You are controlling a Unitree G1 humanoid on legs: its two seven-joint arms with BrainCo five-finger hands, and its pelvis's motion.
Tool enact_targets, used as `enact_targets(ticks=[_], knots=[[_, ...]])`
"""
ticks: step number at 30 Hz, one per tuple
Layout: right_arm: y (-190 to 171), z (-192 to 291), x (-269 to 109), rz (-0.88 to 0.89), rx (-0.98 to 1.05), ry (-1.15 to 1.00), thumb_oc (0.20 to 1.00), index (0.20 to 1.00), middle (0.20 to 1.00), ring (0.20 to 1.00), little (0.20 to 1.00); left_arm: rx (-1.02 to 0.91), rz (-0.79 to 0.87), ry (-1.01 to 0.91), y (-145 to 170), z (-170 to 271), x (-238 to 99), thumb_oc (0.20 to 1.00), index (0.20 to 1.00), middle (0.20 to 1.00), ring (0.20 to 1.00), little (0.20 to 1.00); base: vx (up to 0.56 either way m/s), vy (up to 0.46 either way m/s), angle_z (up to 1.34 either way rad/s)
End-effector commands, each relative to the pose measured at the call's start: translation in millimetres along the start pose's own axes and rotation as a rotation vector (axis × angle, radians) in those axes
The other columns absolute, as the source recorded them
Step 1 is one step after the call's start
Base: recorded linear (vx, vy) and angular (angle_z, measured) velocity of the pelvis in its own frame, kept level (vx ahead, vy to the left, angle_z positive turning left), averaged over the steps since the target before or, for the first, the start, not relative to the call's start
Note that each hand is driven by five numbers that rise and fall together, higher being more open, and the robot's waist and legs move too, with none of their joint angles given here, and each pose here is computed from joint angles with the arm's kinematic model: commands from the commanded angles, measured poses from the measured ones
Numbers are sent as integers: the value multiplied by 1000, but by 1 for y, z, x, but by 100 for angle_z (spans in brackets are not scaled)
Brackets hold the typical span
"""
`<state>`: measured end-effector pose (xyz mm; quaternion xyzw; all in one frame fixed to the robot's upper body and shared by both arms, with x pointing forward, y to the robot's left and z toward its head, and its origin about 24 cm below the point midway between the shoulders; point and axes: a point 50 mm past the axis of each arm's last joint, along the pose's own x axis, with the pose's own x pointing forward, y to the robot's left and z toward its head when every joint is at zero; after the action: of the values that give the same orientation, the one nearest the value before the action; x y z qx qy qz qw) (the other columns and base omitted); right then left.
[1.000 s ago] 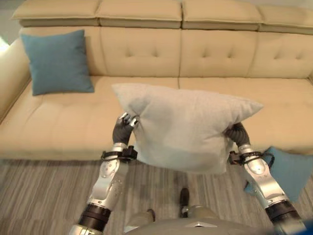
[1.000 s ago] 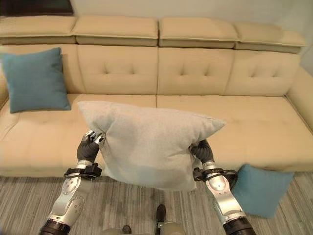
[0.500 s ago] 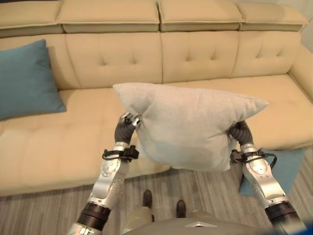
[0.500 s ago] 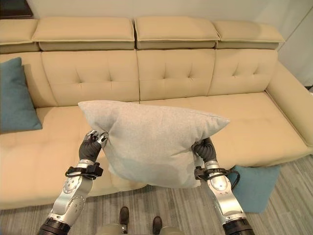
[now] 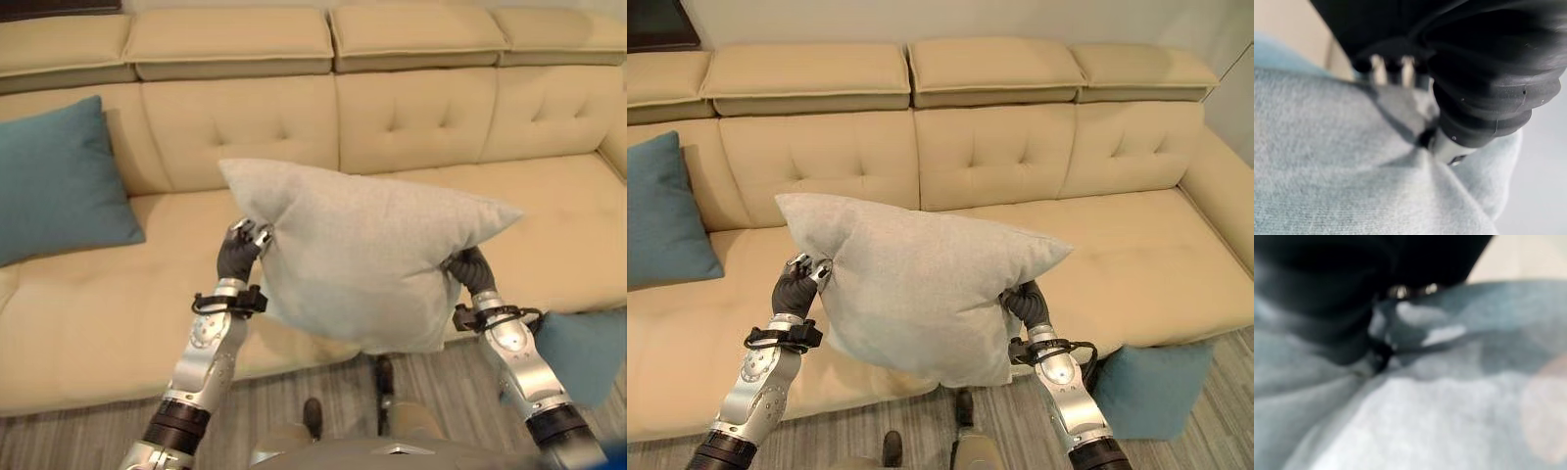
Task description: Pick up all the scattered cushions and arrange them neatly on the sofa.
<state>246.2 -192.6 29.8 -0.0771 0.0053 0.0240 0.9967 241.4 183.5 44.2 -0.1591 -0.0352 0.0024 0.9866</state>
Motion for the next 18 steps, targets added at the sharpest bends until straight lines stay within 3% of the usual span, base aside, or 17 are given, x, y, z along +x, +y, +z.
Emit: enact_targets(ticks=[1, 10, 18], knots=[[5, 55, 14, 33, 42, -290, 200, 200, 200, 200, 200, -45, -256, -155, -47, 28, 10, 200, 200, 200, 200, 200, 106, -203, 85], [-2, 56, 11, -3, 52, -294, 200, 200, 200, 200, 200, -65, -256, -158, -53, 29, 13, 200, 200, 200, 200, 200, 89, -71, 43], [-2, 56, 14, -13, 41, -290, 200, 200, 200, 200, 200, -41, -251, -164, -48, 31, 10, 200, 200, 200, 200, 200, 133, 131, -26]])
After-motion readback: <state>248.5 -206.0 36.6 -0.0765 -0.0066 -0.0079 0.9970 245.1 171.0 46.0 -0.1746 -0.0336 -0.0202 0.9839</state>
